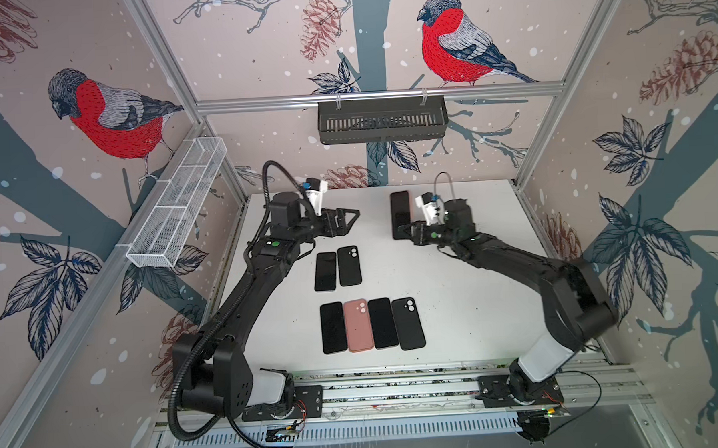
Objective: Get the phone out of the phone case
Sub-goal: 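Raise the pink-cased phone upright with the right gripper while the left gripper approaches, then grasp the top edge of the pink-cased phone with the left gripper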
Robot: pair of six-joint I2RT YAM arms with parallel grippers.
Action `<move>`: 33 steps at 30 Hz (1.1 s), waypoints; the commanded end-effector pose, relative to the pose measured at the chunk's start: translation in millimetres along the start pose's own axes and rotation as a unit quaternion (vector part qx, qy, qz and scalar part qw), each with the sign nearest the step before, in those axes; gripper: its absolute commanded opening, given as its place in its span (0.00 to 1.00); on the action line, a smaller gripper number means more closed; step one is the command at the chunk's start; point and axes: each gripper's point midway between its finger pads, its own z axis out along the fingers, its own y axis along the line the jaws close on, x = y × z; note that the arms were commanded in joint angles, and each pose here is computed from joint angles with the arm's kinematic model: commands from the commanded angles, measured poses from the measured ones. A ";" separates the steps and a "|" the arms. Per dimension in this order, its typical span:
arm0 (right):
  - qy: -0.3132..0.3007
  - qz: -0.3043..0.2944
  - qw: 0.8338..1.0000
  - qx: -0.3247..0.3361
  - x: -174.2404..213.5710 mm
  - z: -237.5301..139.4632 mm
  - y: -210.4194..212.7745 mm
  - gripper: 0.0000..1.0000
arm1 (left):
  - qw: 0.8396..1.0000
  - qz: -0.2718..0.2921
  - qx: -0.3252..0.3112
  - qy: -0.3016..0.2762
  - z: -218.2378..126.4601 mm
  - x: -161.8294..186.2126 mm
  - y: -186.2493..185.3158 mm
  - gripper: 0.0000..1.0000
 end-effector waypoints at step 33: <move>-0.079 -0.339 0.913 -0.212 38.2 -82.1 77.8 0.00 | 0.893 0.237 0.362 0.127 55.5 42.7 -134.0 0.77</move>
